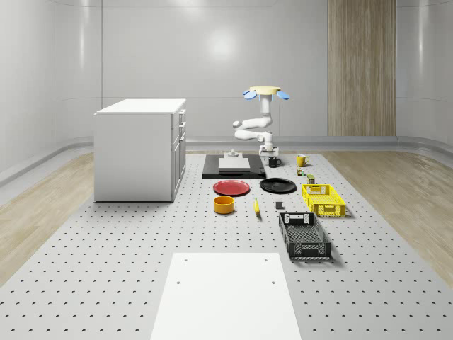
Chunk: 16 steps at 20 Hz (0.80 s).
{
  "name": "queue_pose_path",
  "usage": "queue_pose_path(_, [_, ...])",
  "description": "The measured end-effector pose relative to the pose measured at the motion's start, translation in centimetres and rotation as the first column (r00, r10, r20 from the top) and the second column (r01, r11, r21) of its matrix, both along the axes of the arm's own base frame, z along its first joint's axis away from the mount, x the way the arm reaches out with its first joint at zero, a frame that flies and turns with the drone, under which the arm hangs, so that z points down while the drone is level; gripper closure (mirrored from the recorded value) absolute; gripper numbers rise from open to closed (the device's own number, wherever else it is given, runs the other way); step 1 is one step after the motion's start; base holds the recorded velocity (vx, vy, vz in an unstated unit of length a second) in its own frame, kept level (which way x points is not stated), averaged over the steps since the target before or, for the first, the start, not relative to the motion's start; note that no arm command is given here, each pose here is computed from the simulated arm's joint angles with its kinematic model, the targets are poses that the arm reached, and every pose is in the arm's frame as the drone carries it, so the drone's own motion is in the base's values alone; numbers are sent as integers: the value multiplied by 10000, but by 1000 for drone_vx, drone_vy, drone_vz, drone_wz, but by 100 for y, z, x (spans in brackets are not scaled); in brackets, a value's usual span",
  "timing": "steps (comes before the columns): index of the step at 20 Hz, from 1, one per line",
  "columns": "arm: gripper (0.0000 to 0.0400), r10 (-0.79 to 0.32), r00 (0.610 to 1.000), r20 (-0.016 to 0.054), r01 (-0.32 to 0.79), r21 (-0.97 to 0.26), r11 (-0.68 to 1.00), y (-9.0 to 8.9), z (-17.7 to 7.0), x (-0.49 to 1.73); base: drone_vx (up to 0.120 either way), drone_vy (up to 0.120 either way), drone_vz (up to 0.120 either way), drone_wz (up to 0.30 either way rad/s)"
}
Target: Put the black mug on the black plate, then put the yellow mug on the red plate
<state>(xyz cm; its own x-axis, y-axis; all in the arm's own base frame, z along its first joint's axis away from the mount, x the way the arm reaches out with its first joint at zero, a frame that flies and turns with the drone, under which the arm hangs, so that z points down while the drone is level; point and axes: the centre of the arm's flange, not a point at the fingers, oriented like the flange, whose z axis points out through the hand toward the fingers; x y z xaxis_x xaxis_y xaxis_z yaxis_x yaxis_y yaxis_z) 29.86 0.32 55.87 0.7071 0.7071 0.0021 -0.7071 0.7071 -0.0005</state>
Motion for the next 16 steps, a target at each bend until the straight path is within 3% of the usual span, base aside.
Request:
queue_pose_path(3, [0,0,10000,0,0,0,10000,4,0,11,0,0,0,0])
queue_pose_path(6, [141,0,10000,0,0,0,10000,6,0,17,0,0,0,0])
queue_pose_path(9, [220,0,10000,0,0,1,10000,7,0,20,0,0,0,0])
queue_pose_path(12, [257,0,10000,0,0,1,10000,7,0,21,0,0,0,0])
queue_pose_path(16, [278,0,10000,0,0,1,10000,8,-11,22,0,0,0,0])
